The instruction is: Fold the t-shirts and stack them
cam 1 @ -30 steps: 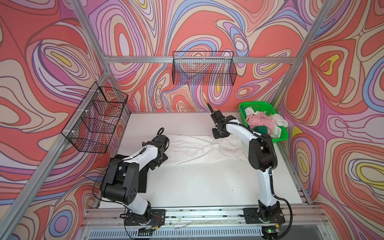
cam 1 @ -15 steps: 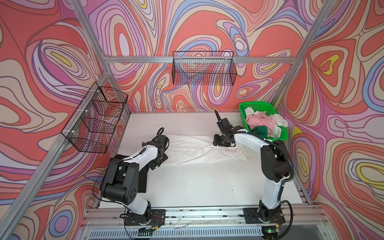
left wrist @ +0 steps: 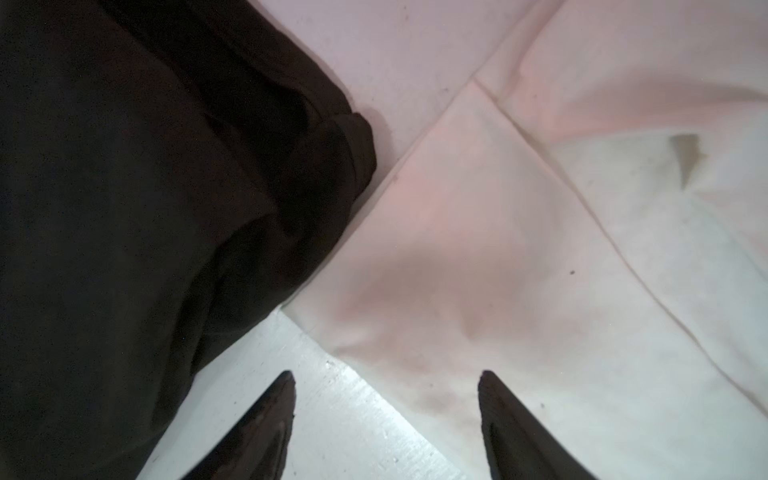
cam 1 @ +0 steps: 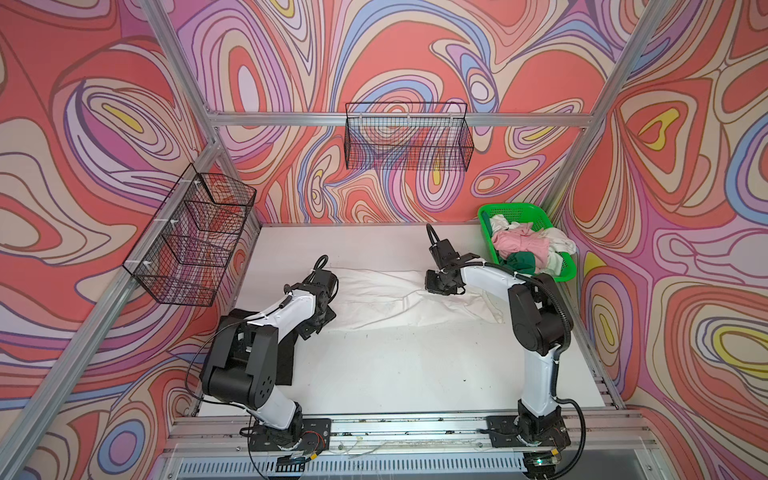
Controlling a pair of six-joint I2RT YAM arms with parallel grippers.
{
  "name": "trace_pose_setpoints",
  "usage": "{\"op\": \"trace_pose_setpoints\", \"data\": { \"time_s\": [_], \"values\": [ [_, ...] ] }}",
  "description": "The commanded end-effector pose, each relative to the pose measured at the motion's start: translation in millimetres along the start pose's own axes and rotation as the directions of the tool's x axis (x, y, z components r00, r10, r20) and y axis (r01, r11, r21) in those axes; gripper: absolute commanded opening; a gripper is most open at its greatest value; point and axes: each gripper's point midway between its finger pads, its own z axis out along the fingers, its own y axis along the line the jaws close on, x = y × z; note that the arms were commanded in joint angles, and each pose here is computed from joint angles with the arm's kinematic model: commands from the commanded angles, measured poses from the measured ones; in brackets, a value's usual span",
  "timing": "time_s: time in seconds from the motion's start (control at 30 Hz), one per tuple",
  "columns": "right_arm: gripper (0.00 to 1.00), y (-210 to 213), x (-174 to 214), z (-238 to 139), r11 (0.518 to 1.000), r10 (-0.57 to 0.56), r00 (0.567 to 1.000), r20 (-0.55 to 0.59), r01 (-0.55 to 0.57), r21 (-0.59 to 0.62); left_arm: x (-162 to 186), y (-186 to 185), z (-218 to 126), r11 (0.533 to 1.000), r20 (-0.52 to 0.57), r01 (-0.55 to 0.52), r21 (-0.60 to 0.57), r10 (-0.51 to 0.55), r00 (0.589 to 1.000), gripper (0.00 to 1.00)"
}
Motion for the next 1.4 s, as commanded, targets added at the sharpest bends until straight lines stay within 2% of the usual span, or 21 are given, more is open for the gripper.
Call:
{"op": "trace_pose_setpoints", "data": {
  "time_s": [0.0, 0.27, 0.6, 0.8, 1.0, 1.13, 1.27, 1.37],
  "values": [
    [0.24, 18, -17, -6, 0.999, 0.002, 0.999, 0.033, -0.001, -0.041, 2, 4, 0, 1.0, 0.003, 0.009, -0.012, -0.009, 1.0, 0.72],
    [0.27, 48, -10, 6, 0.997, -0.039, 0.999, 0.001, 0.039, -0.071, 3, 4, 1, 1.0, 0.002, 0.007, -0.015, -0.006, 1.0, 0.71],
    [0.43, 87, -2, 2, 0.983, -0.121, 0.993, -0.02, 0.117, -0.142, 2, 4, 1, 1.0, 0.002, 0.004, -0.02, -0.004, 1.0, 0.72],
    [0.48, 64, -22, -29, 0.988, -0.113, 0.991, 0.07, 0.119, -0.098, 2, 5, 1, 1.0, 0.003, 0.004, -0.018, -0.004, 1.0, 0.72],
    [0.47, 8, -27, -34, 0.986, -0.136, 0.986, 0.098, 0.124, 0.114, 1, 3, -4, 1.0, 0.007, 0.003, -0.007, -0.003, 1.0, 0.72],
    [0.46, 19, -24, -39, 0.993, -0.119, 0.985, 0.129, 0.116, 0.031, 0, 3, -3, 1.0, 0.008, 0.005, -0.007, -0.005, 1.0, 0.72],
    [0.47, 38, -12, -17, 0.989, -0.119, 0.992, 0.045, 0.122, -0.078, 1, 2, -2, 1.0, 0.002, 0.005, -0.006, -0.005, 1.0, 0.72],
    [0.46, 47, -11, -5, 0.986, -0.104, 0.994, 0.026, 0.106, -0.126, 1, 4, -3, 1.0, 0.008, 0.005, -0.009, -0.005, 1.0, 0.72]
  ]
}}
